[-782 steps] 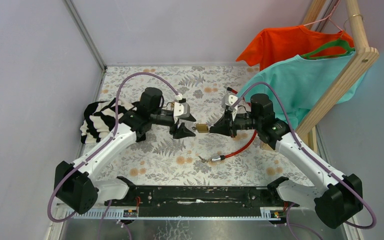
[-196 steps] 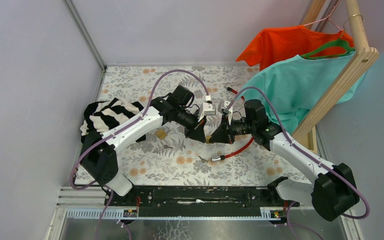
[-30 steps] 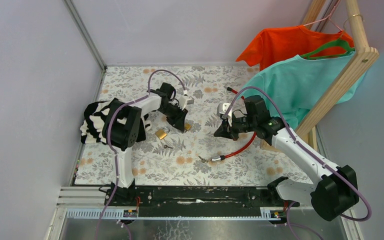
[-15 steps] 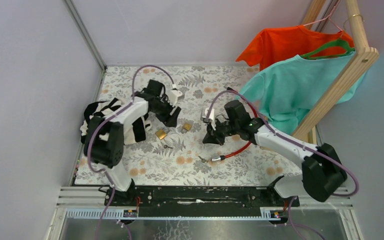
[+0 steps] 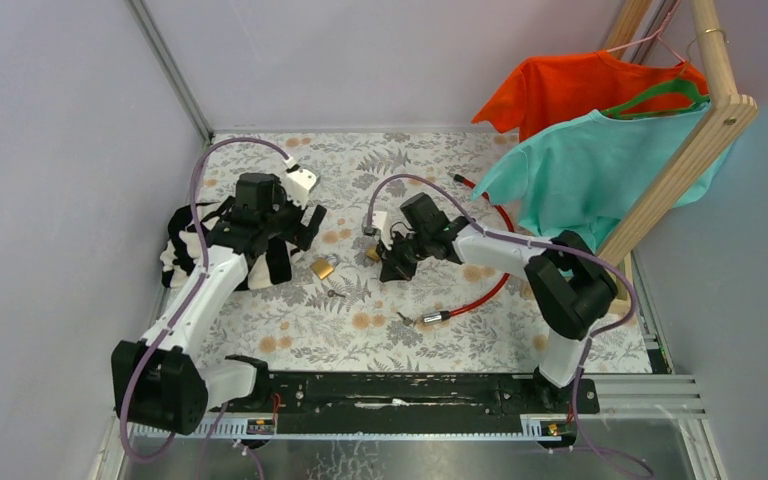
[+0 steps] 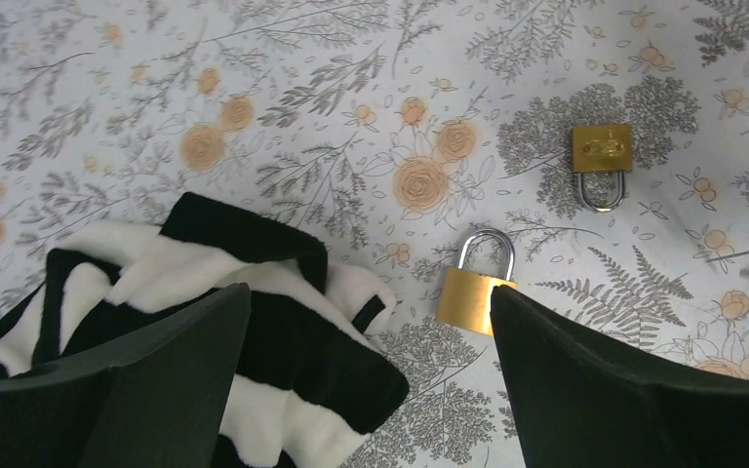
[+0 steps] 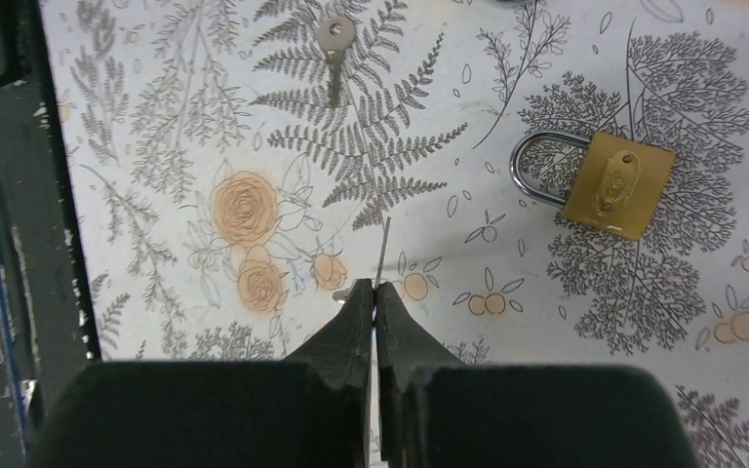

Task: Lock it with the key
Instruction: Place the key at the center of the board.

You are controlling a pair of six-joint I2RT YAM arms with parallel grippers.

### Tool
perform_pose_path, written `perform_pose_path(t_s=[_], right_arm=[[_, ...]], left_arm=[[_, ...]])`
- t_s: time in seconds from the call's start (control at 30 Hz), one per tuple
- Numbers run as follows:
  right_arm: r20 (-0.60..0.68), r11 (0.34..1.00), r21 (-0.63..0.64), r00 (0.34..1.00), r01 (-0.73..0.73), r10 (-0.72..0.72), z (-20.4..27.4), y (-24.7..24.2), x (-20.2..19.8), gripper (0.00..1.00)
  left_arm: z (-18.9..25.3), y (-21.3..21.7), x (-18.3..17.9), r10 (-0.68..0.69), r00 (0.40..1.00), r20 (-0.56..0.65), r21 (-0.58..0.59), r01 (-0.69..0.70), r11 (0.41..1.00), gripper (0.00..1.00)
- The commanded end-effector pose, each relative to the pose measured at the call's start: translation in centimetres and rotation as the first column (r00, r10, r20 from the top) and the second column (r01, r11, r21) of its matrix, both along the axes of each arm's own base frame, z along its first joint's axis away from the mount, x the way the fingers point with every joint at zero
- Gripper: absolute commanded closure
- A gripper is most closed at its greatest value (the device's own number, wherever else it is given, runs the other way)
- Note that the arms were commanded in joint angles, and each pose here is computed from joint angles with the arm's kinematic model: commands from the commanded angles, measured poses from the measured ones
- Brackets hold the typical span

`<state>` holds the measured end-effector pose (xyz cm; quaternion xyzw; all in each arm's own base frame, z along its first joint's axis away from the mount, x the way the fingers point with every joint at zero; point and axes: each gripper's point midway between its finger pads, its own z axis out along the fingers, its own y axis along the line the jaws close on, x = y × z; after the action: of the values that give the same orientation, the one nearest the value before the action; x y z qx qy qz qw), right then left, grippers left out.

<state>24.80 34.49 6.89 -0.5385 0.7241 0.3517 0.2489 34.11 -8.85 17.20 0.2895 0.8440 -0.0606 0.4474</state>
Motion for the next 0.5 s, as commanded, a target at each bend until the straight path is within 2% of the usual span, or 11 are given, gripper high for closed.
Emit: perform_pose_path(t_s=[0.0, 0.17, 0.27, 0.33, 0.47], right_arm=[[-0.004, 0.999, -0.026, 1.000, 0.022, -0.022, -0.8, 1.6, 1.1, 0.96], [-0.038, 0.998, -0.060, 0.999, 0.024, -0.026, -2.7, 2.2, 0.9, 0.93], [-0.040, 0.996, -0.074, 0.998, 0.051, -0.054, -2.9, 2.5, 1.4, 0.87], [-0.025, 0.993, -0.093, 0.997, 0.070, -0.073, -2.9, 2.4, 1.9, 0.79], [0.013, 0.990, -0.112, 0.996, 0.087, -0.086, -1.9, 2.0, 2.6, 0.53]], left_arm=[[2.3, 1.9, 0.6, 0.116, 0.988, 0.100, 0.011, -0.118, 0.993, 0.00], [3.3, 2.3, 0.0, 0.151, 0.983, 0.108, 0.001, -0.152, 0.988, 0.00], [3.4, 2.2, -0.4, 0.138, 0.985, 0.106, -0.003, -0.138, 0.990, 0.00], [3.2, 2.1, -0.5, 0.129, 0.987, 0.098, -0.002, -0.130, 0.992, 0.00], [3.2, 1.8, -0.8, 0.116, 0.989, 0.093, -0.011, -0.115, 0.993, 0.00]])
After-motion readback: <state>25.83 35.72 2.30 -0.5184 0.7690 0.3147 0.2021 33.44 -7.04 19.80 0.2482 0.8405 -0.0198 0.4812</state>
